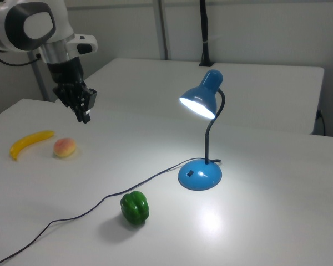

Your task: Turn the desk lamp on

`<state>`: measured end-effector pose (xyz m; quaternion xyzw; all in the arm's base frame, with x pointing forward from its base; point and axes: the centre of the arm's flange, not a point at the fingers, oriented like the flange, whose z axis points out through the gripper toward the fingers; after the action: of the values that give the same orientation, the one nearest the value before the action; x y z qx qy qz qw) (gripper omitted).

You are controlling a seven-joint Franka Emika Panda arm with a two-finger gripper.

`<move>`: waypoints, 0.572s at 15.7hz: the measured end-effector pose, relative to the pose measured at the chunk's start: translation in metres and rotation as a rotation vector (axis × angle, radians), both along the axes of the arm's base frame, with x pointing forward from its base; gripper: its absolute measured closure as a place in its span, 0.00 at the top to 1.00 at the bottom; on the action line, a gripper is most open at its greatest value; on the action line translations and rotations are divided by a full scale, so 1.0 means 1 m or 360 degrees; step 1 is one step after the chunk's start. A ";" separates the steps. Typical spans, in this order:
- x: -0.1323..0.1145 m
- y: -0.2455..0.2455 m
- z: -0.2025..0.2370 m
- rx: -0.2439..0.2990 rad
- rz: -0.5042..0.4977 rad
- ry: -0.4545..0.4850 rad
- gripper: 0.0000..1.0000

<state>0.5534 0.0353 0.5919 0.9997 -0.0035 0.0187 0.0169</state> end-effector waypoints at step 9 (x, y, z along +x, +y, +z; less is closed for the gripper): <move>-0.009 0.009 0.001 -0.0056 0.0054 0.0100 1.00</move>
<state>0.5442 0.0444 0.5925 0.9992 0.0144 -0.0123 0.0341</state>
